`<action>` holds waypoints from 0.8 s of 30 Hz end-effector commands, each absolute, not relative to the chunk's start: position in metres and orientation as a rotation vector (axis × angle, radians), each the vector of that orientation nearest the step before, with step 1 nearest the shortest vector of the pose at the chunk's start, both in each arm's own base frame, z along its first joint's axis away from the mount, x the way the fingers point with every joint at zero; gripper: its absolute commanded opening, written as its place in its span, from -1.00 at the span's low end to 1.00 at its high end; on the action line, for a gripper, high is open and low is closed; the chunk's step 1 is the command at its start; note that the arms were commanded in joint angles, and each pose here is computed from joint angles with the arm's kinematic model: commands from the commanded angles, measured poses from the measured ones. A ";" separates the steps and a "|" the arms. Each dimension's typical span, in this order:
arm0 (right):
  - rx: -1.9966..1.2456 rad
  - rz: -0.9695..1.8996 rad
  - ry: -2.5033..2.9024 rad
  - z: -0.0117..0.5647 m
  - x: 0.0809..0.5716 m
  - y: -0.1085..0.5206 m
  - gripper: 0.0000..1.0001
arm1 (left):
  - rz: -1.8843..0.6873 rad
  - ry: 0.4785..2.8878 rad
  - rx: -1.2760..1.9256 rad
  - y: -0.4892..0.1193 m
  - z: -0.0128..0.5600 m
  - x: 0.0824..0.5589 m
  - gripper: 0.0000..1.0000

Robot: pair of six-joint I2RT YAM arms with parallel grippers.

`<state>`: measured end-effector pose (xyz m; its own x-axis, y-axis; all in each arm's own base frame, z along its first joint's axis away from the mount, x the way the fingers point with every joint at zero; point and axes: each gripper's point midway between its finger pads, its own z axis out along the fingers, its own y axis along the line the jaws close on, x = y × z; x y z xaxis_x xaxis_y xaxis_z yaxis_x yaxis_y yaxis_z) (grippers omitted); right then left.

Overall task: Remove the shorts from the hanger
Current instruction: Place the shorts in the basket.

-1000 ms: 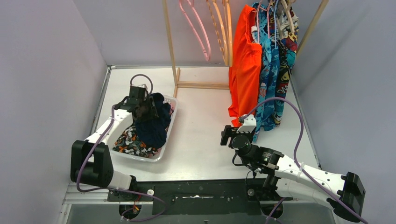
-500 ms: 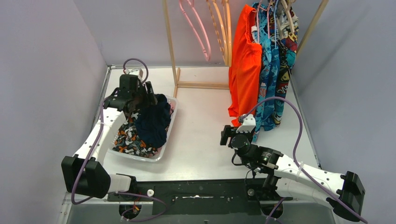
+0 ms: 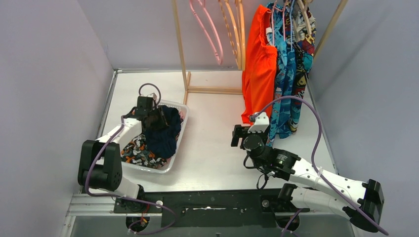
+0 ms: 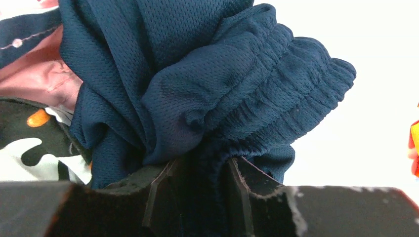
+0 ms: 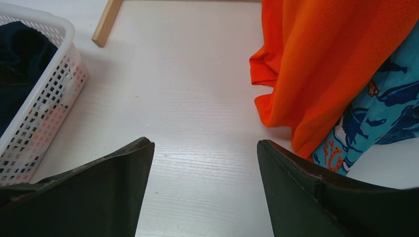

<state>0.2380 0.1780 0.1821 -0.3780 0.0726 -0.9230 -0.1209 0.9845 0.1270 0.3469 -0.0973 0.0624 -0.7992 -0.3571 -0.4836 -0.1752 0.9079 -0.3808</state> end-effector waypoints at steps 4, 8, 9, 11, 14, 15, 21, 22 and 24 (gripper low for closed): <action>0.042 0.203 1.885 0.202 0.245 0.170 0.57 | -0.370 2.431 -0.322 -0.087 0.127 0.354 -0.27; 0.080 0.230 1.897 0.195 0.241 0.167 0.57 | -0.381 2.351 -0.287 -0.086 0.170 0.353 -0.16; 0.090 0.237 1.900 0.194 0.239 0.166 0.57 | -0.396 2.336 -0.278 -0.087 0.178 0.352 -0.14; 0.107 0.254 1.901 0.192 0.237 0.165 0.57 | -0.441 2.327 -0.248 -0.093 0.187 0.346 -0.08; 0.128 0.270 1.899 0.190 0.235 0.162 0.57 | -0.537 2.375 -0.208 -0.106 0.179 0.328 -0.07; 0.134 0.274 1.897 0.189 0.234 0.161 0.57 | -0.561 2.398 -0.205 -0.109 0.170 0.321 -0.07; 0.166 0.297 1.894 0.185 0.230 0.156 0.58 | -0.725 2.508 -0.351 -0.125 0.099 0.277 -0.32; 0.174 0.306 1.891 0.184 0.230 0.156 0.57 | -0.736 2.520 -0.384 -0.126 0.089 0.273 -0.34; 0.183 0.319 1.885 0.184 0.230 0.156 0.58 | -0.740 2.555 -0.420 -0.126 0.072 0.267 -0.42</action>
